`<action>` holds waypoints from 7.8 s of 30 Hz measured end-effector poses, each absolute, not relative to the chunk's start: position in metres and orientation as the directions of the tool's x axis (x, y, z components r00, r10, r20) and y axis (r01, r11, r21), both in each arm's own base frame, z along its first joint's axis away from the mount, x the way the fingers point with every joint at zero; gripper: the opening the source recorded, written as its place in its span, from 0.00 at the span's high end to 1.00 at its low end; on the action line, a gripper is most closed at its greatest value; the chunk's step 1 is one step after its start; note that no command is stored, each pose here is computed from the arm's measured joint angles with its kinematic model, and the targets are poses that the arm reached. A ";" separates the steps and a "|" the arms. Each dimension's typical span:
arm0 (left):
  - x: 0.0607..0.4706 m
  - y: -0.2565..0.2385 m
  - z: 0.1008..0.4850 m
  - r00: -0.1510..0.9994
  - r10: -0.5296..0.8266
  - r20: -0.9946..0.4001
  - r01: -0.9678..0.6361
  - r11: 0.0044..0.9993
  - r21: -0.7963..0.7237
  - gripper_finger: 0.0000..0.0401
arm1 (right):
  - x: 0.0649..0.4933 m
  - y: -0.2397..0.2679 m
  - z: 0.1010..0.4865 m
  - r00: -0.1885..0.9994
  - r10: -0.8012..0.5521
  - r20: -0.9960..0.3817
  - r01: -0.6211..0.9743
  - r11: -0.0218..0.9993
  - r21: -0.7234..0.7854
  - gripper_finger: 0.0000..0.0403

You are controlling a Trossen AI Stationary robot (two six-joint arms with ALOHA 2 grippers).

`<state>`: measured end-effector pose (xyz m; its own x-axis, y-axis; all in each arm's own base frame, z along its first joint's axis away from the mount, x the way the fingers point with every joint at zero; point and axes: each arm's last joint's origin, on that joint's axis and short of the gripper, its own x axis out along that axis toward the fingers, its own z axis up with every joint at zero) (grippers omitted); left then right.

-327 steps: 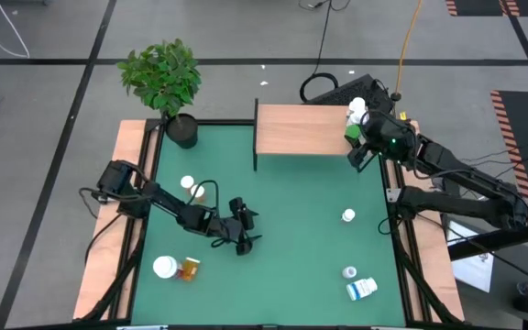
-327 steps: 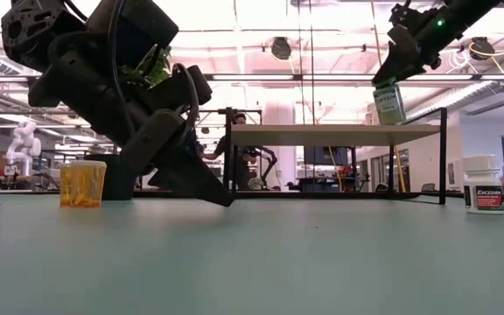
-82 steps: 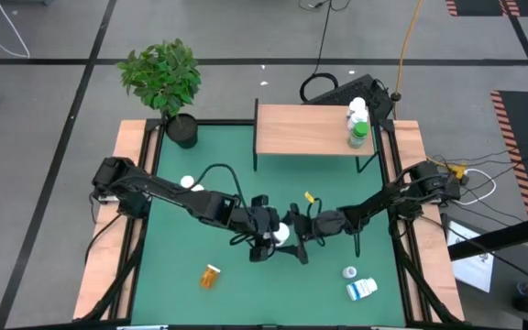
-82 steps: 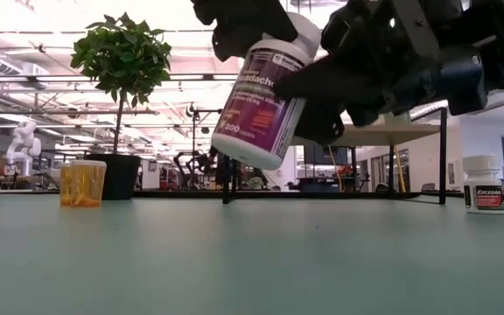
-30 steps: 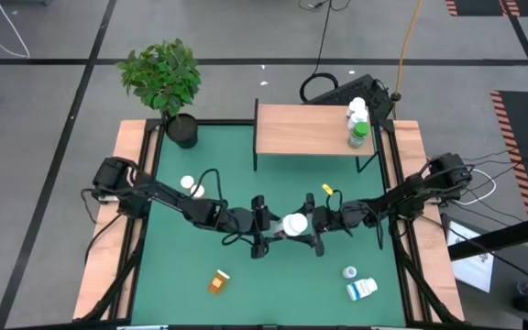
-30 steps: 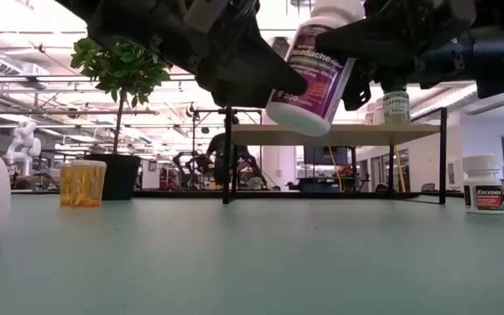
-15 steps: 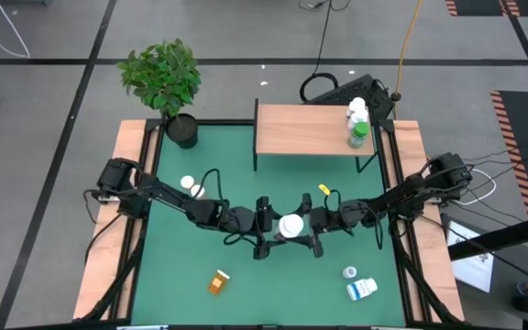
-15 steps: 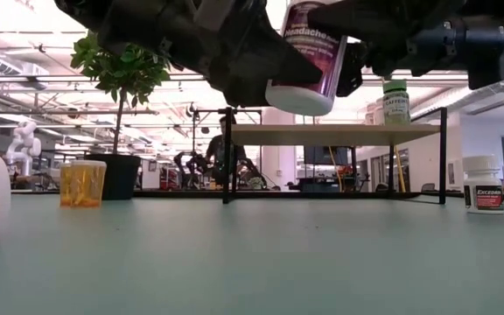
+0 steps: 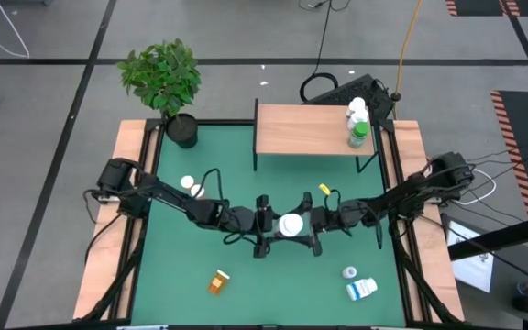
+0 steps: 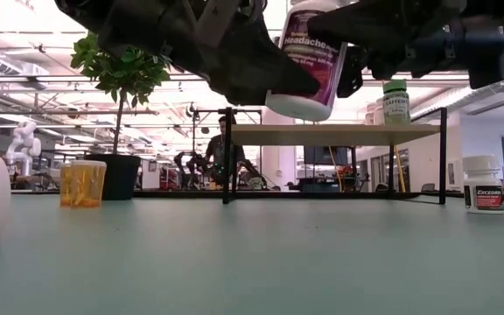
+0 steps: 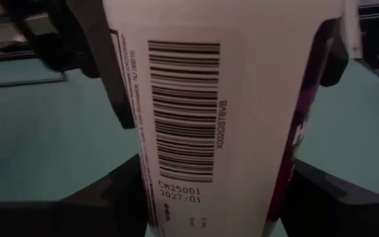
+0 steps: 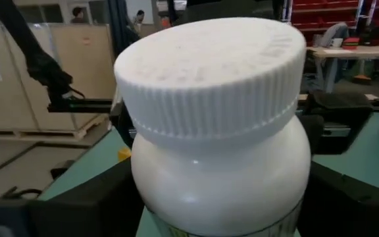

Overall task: Pick and place medicine bottles onto shelf by color
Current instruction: Put the violet pill bottle on the shelf, then put the black pill bottle on the shelf

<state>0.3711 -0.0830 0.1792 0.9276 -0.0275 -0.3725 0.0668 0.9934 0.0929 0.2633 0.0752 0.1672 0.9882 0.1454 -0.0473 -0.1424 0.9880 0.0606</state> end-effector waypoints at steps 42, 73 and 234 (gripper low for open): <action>0.375 -0.053 0.178 0.919 0.066 -0.389 -0.009 0.989 0.147 0.25 | 0.252 0.055 0.235 0.971 -0.039 -0.234 0.029 0.999 -0.043 0.43; 0.372 -0.039 0.156 0.829 0.181 -0.530 -0.129 0.983 0.133 0.07 | 0.171 -0.178 0.362 0.645 -0.576 -0.502 0.610 0.784 -0.116 0.43; 0.380 0.010 0.164 0.887 -0.083 -0.455 -0.113 0.915 -0.387 0.24 | 0.284 0.064 0.166 0.792 -0.306 -0.529 -0.051 0.829 -0.557 0.63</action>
<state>0.3798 0.0098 0.1642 0.8869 -0.0827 -0.4546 -0.1131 0.9150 -0.3872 0.2836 0.0641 0.1659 0.7916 -0.3062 -0.5288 -0.0511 0.8292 -0.5566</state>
